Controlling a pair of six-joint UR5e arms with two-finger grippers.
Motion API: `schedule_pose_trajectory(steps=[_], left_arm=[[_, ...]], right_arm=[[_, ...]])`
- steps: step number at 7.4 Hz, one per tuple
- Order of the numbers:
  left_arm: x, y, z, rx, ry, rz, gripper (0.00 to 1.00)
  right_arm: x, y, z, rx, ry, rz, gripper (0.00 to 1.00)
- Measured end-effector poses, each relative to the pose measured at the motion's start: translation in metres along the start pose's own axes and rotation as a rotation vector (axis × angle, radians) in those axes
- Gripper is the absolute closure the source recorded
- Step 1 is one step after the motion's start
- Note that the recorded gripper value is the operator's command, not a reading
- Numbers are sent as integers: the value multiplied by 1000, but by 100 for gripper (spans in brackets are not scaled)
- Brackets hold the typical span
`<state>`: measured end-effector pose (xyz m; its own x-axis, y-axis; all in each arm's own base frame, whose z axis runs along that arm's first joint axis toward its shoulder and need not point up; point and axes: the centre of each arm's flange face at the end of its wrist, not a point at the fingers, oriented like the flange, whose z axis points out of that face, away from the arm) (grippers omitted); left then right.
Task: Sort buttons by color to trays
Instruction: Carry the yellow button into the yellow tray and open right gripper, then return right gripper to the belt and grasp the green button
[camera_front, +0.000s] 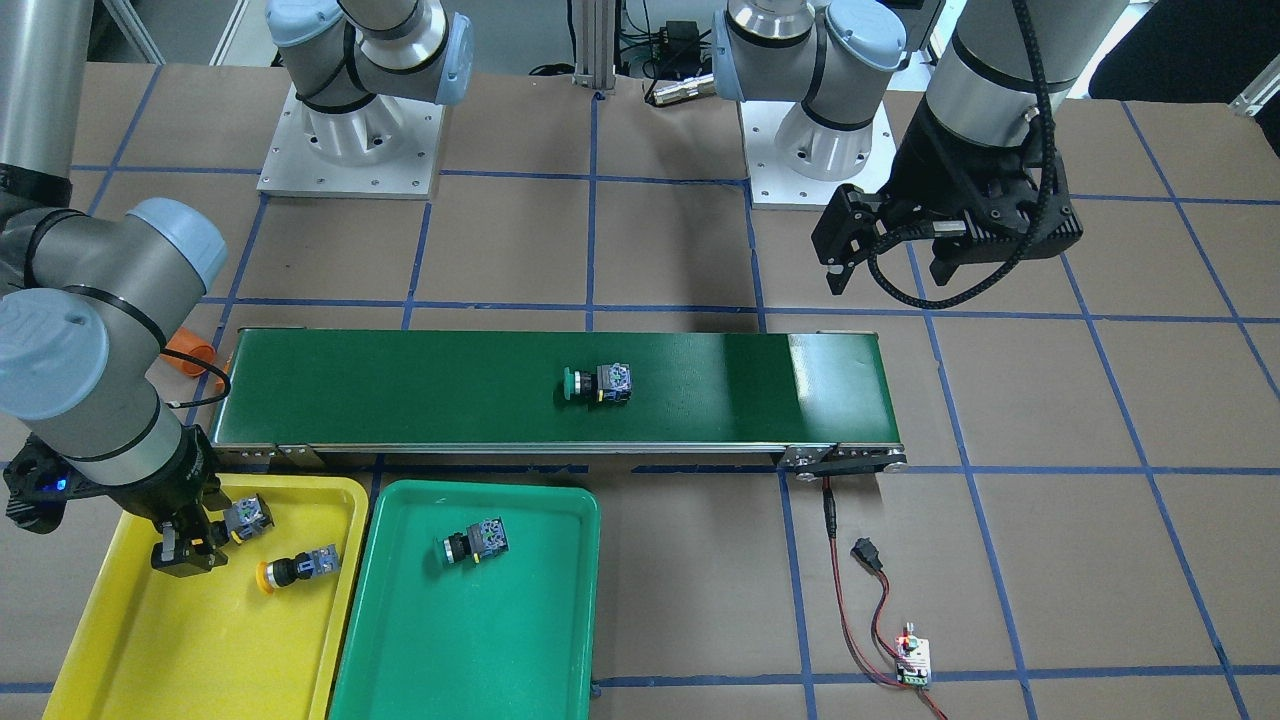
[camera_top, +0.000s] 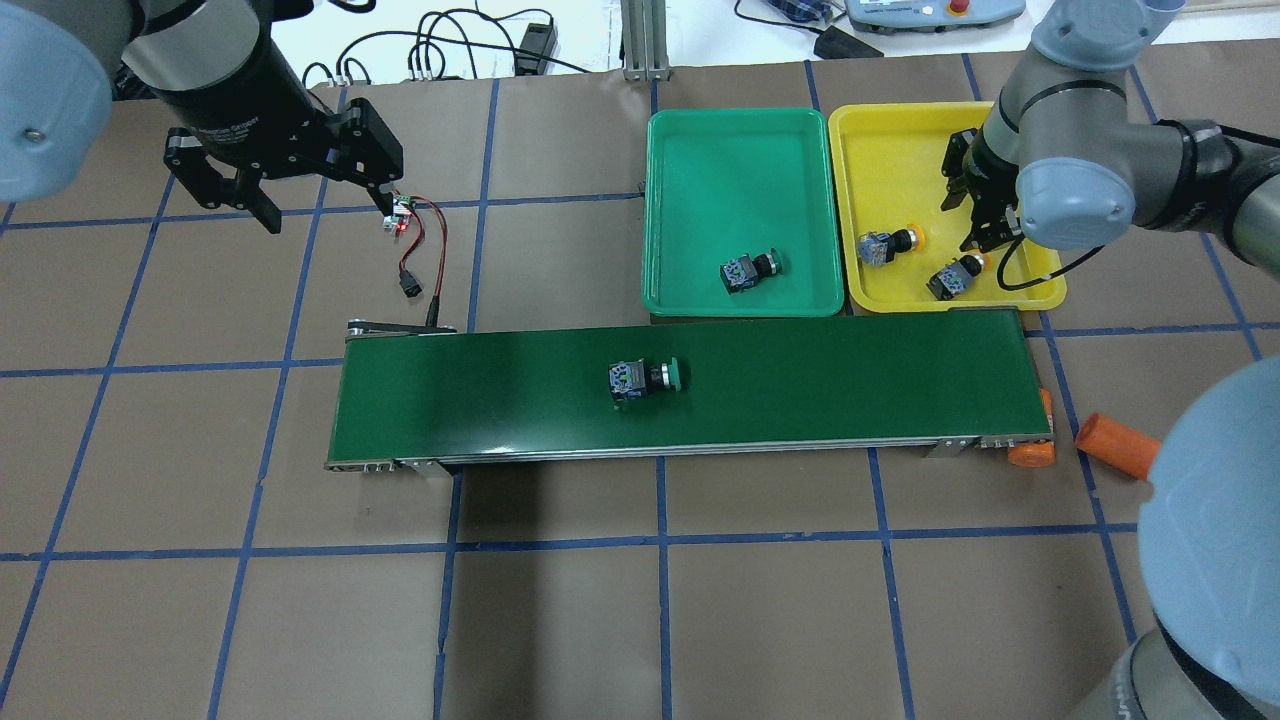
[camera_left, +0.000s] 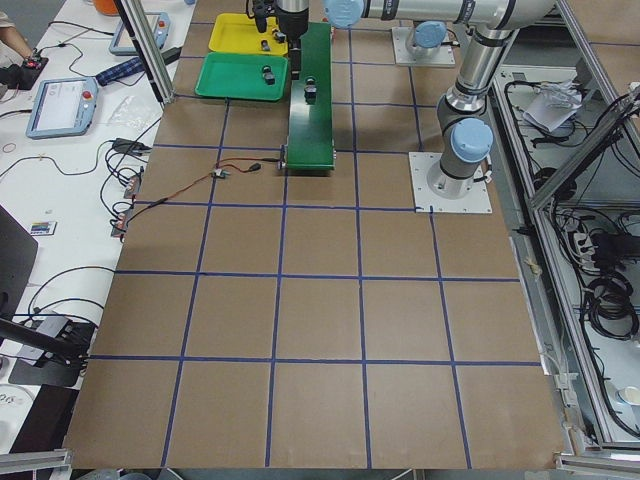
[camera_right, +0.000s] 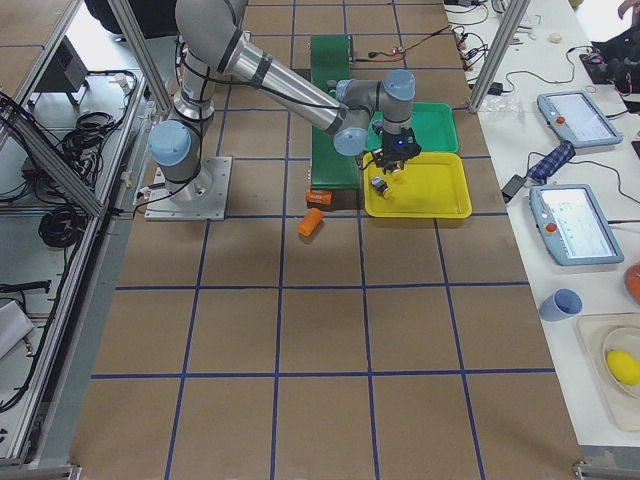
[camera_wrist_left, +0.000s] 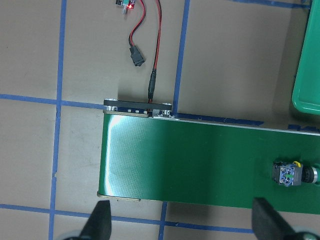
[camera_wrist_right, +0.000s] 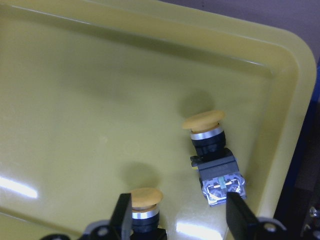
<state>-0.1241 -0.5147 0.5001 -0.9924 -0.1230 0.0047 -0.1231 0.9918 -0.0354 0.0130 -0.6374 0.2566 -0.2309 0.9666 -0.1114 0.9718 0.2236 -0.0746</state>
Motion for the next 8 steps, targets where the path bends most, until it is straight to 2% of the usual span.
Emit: schedule_pose_trajectory(steps=[2, 3, 6, 8], left_arm=[[0, 0, 0, 1, 0, 0, 0], [0, 0, -1, 3, 0, 0, 0], [0, 1, -1, 1, 1, -2, 0], [0, 1, -1, 1, 3, -9, 0]], right_arm=[[6, 12, -24, -3, 2, 5, 0], [10, 34, -45, -12, 13, 7, 0], [27, 167, -110, -31, 14, 55, 0], [49, 251, -114, -37, 28, 82, 0]])
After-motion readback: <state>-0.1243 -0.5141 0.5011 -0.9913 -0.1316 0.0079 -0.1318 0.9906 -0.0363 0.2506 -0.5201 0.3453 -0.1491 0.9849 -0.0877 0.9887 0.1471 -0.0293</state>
